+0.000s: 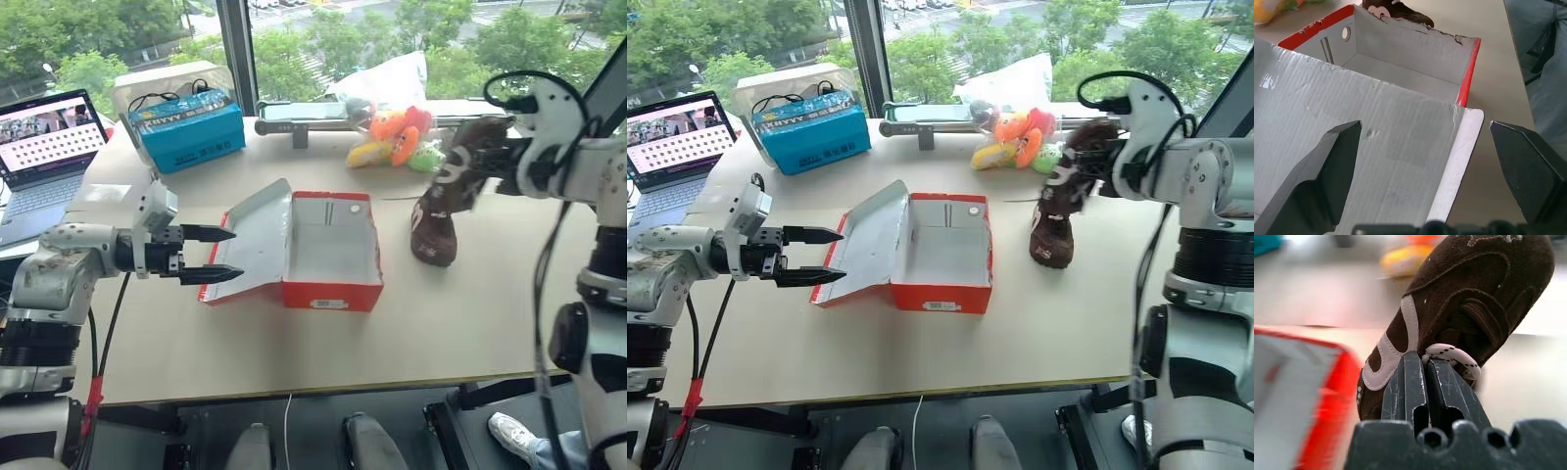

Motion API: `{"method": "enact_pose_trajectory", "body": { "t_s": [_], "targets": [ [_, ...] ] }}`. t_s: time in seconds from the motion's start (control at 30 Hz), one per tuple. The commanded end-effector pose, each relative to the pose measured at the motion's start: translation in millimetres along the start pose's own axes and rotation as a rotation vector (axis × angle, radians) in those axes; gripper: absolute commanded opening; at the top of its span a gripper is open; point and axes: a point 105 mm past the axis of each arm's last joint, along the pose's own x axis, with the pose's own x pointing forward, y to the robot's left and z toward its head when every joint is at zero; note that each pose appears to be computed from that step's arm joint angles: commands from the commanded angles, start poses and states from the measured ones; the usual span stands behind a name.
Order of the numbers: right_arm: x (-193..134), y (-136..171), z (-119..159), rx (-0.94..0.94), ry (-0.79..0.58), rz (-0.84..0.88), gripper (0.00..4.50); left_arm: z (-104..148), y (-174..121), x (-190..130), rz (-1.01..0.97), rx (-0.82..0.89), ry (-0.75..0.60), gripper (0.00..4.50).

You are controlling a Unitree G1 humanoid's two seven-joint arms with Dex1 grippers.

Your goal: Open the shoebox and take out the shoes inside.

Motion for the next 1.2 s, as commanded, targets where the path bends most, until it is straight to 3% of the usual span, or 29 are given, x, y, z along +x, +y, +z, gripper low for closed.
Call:
{"method": "enact_pose_trajectory", "body": {
  "t_s": [0.03, 0.17, 0.27, 0.57, 0.83, 0.97, 1.1, 1.13, 1.17, 1.2],
  "targets": [
    [9, -21, -20, -0.265, 0.078, -0.096, 0.02, 7, -2, 0, -0.006, 0.03, -0.011, 4.5],
    [31, -41, -69, -0.447, 0.261, -0.117, 0.02, 7, -3, 0, -0.007, 0.027, -0.013, 4.5],
    [43, -40, -82, -0.458, 0.294, -0.079, 0.02, 6, -4, 0, -0.008, 0.025, -0.012, 4.5],
    [69, -14, -57, -0.326, 0.191, 0.042, 0.02, 5, -5, -1, -0.008, 0.02, -0.006, 4.5],
    [79, -11, -52, -0.201, 0.162, 0.053, 0.02, 2, -7, 1, -0.013, 0.017, -0.001, 4.5],
    [82, -9, -53, -0.191, 0.152, 0.062, 1.19, 2, -7, 2, -0.012, 0.017, -0.003, 4.5],
    [82, -4, -50, -0.172, 0.134, 0.085, 2.65, 3, -7, 2, -0.011, 0.016, -0.004, 4.5],
    [81, -5, -49, -0.176, 0.134, 0.082, 2.83, 3, -7, 2, -0.011, 0.016, -0.003, 4.5],
    [80, -6, -47, -0.183, 0.131, 0.078, 3.48, 3, -7, 2, -0.011, 0.016, -0.003, 4.5],
    [79, -8, -44, -0.193, 0.127, 0.067, 3.68, 3, -7, 2, -0.012, 0.016, -0.003, 4.5]
  ]
}}
